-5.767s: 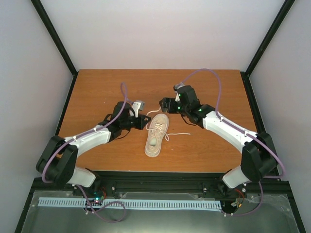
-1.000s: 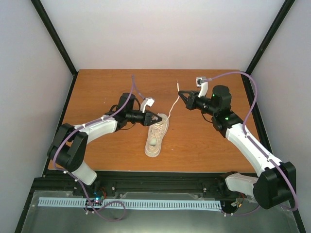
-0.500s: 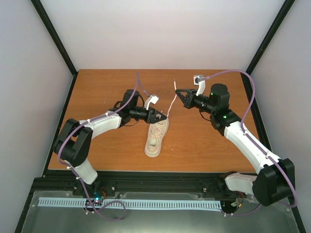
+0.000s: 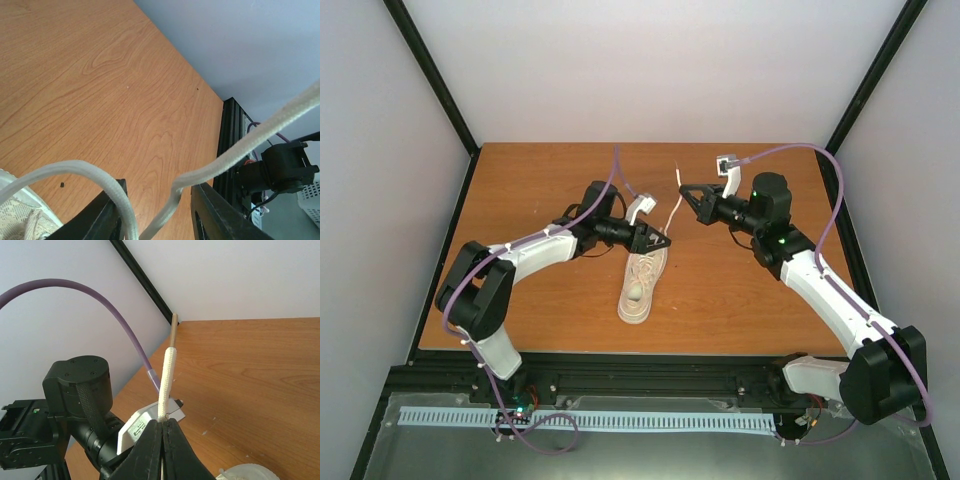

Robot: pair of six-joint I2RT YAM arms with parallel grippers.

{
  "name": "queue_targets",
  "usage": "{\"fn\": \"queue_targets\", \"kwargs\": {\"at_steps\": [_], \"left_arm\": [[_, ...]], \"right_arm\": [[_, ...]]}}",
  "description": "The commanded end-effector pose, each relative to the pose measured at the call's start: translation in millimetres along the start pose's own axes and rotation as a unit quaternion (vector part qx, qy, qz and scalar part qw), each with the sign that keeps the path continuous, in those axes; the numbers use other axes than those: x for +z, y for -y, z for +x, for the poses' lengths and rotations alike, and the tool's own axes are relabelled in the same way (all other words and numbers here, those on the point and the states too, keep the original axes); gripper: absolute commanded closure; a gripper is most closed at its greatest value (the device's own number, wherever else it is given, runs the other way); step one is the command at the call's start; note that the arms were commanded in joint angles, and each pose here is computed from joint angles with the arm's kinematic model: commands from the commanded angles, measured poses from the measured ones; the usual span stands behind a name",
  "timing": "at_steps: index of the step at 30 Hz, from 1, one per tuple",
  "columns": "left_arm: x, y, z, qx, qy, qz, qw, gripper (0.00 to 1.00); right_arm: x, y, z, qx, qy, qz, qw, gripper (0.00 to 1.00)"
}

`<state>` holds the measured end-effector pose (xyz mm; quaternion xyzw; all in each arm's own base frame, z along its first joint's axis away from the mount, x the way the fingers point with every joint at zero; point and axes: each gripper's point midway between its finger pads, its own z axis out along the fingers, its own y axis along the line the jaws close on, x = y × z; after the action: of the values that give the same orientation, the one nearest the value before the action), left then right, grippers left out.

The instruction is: Tie the shoes

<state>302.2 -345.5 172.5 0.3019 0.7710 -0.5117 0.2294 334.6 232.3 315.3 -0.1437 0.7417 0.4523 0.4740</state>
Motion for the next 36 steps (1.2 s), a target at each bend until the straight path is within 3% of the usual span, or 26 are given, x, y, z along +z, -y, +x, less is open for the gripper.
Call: {"fn": "queue_targets", "kwargs": {"at_steps": [1, 9, 16, 23, 29, 31, 33, 34, 36], "left_arm": [[3.3, 3.5, -10.7, 0.023, 0.003, -0.002, 1.0, 0.65], [0.8, 8.7, -7.6, 0.034, 0.002, -0.005, 0.999, 0.99], [-9.1, 12.8, 14.0, 0.033, -0.01, -0.01, 0.999, 0.99], [-29.0, 12.0, 26.3, 0.01, 0.031, -0.045, 0.998, 0.99], [-43.5, 10.4, 28.4, -0.011, 0.058, -0.054, 0.997, 0.99], [-46.9, 5.4, 29.0, -0.022, 0.065, -0.062, 0.996, 0.99], [-50.1, -0.9, 28.3, -0.037, 0.073, -0.071, 0.994, 0.99], [-51.8, -3.1, 28.0, -0.045, 0.077, -0.073, 0.993, 0.99], [-55.5, -7.8, 25.4, -0.061, 0.089, -0.081, 0.991, 0.99]], "right_arm": [[2.3, -12.9, -9.8, -0.014, 0.007, -0.019, 1.0, 0.97], [7.4, -6.6, -5.0, -0.02, -0.011, 0.0, 1.0, 0.97], [49.5, -4.6, 15.4, -0.016, -0.069, -0.012, 0.997, 0.97], [94.8, 30.1, 46.8, 0.053, -0.105, 0.016, 0.993, 0.97], [126.6, 44.7, 96.4, 0.082, -0.182, 0.007, 0.98, 0.97], [126.6, 46.6, 101.2, 0.077, -0.191, 0.006, 0.979, 0.81], [121.6, 51.8, 98.4, 0.065, -0.19, 0.021, 0.979, 0.52], [117.4, 55.0, 95.1, 0.06, -0.188, 0.03, 0.98, 0.43], [105.9, 62.9, 86.3, 0.05, -0.18, 0.047, 0.981, 0.32]]}}
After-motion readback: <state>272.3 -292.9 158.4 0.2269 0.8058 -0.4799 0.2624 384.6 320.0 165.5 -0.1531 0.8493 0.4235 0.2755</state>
